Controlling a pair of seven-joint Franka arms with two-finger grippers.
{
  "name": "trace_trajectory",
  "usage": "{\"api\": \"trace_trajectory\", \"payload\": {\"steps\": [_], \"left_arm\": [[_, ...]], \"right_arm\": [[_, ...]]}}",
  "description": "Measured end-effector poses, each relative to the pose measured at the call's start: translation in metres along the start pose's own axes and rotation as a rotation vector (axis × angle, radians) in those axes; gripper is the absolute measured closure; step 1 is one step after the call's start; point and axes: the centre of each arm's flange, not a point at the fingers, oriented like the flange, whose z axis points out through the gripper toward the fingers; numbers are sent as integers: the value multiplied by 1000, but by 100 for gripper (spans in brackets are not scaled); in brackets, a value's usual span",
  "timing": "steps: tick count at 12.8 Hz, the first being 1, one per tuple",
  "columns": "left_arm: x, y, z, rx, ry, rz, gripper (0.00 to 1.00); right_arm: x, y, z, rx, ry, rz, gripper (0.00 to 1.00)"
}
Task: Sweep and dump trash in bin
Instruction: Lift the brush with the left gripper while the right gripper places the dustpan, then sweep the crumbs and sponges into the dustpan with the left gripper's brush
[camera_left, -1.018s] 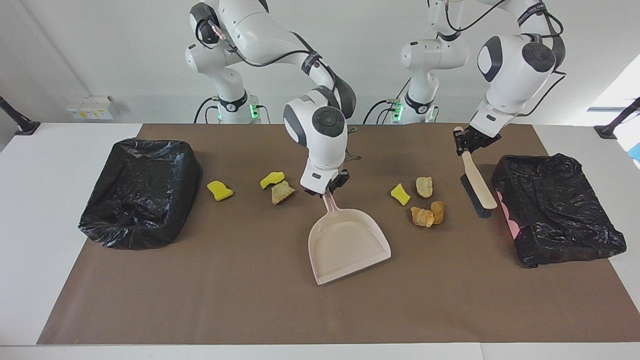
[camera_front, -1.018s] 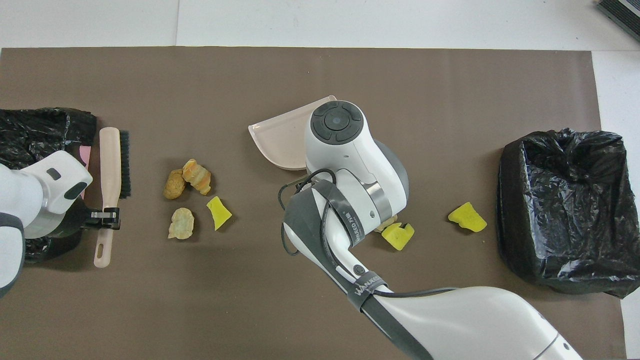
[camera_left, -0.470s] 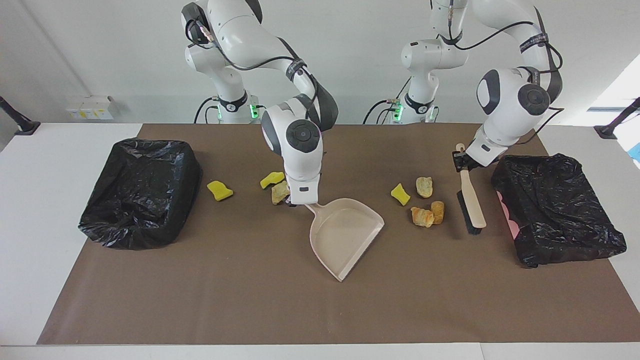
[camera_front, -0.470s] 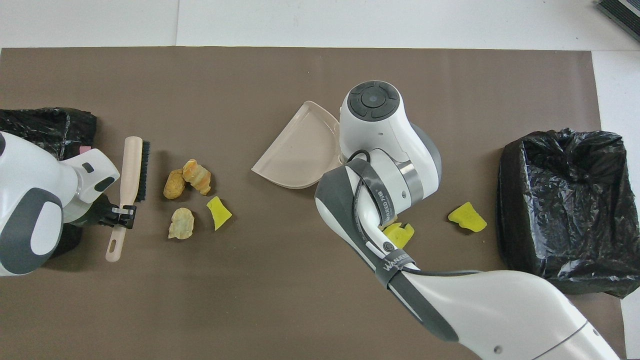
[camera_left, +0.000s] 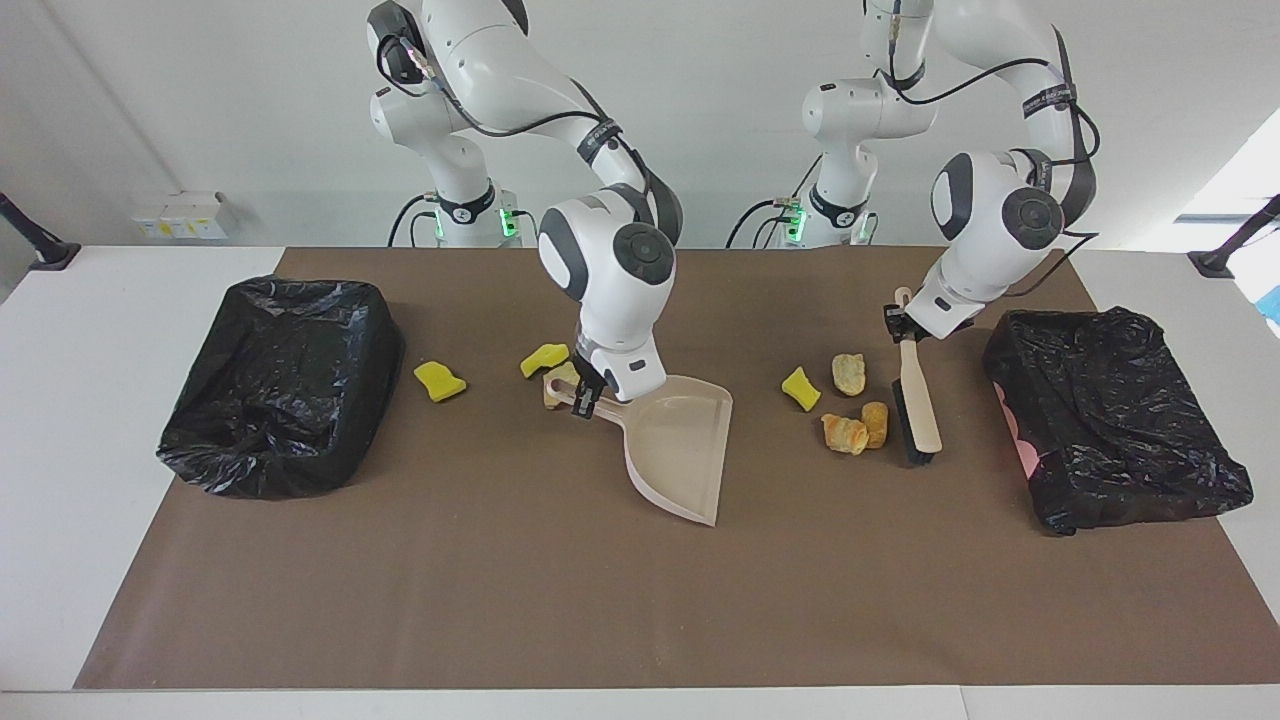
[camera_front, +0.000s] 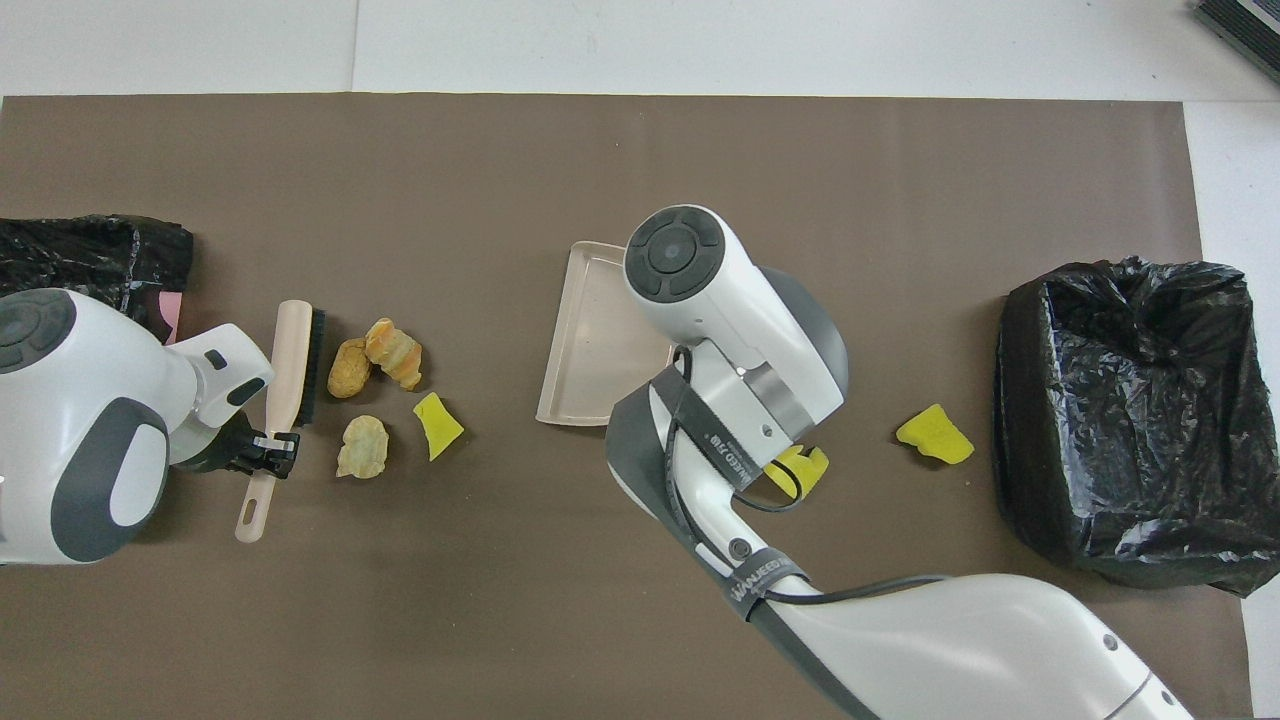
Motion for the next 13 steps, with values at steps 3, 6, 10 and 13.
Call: {"api": "trace_trajectory", "payload": {"steps": [3,6,10,13], "left_arm": [[-6,14,11,7,25,-31,73],[-9,51,23,17,82,-16,73],[-14,88,27,26,100,56,73],[-21,121,28,-26,93,86,73]], "right_arm": [[5,-36,-2,-24,-50,-68,68],[1,-44,0,-21,-57,-113,68],[-1,-43,13,-22,-39,-112,68],[-2,-42,19,-18,-29,-108,68]]}}
